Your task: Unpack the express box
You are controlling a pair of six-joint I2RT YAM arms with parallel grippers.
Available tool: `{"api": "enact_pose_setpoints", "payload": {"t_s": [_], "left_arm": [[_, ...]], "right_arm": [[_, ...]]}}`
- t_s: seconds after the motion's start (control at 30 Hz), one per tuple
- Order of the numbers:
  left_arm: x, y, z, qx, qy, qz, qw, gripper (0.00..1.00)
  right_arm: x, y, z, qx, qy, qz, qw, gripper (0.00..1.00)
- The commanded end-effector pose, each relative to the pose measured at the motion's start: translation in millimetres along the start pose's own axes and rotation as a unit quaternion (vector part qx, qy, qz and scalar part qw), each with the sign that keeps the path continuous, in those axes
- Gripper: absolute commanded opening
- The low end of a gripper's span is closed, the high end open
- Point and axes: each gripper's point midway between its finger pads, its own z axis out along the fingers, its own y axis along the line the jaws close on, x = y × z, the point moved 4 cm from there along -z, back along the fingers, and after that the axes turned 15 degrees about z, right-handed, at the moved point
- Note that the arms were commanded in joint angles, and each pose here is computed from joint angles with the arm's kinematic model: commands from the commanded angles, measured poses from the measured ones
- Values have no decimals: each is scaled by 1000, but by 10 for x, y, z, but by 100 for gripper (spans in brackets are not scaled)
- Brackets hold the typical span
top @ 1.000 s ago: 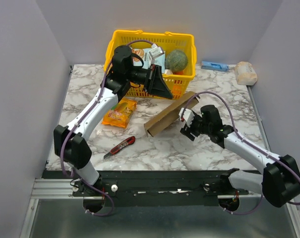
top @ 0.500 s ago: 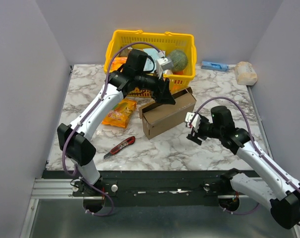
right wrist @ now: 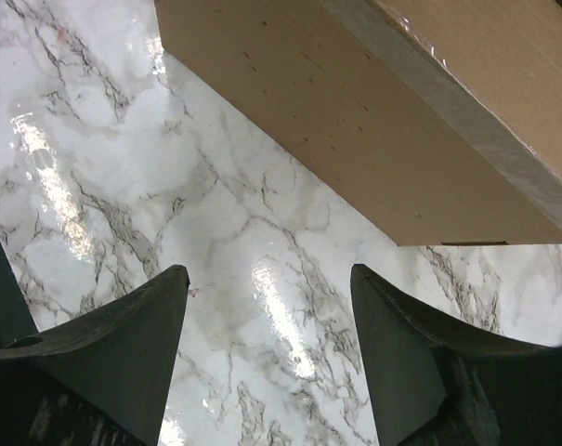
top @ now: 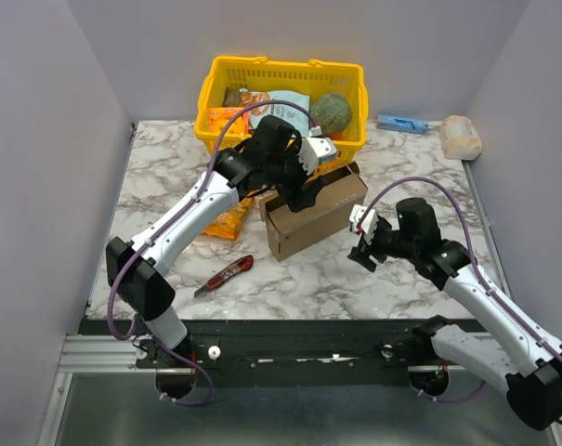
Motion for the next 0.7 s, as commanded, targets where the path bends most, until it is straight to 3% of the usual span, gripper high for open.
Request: {"api": "enact_pose_setpoints", "payload": {"t_s": [0.0,0.23,0.43,0.57,0.67], "left_arm": [[299,287,187,-69,75,-1,995,81],[316,413,257,-84,83,-34,992,74],[257,402,209,-53,71,-41,995,40],[120,357,53,-22,52,-56,997,9],[23,313,-68,-10,41,-67,997,0]], "right_arm": [[-208,-4,-36,-3,-32,-3,999,78],[-211,-1,-43,-2,-34,1,999,78],[-227,5,-54,-2,-38,1,999,77],[-455,-2,-127,-7,-69,-25,997,75],[-871,-48,-205,-9,-126,-43,991,74]]}}
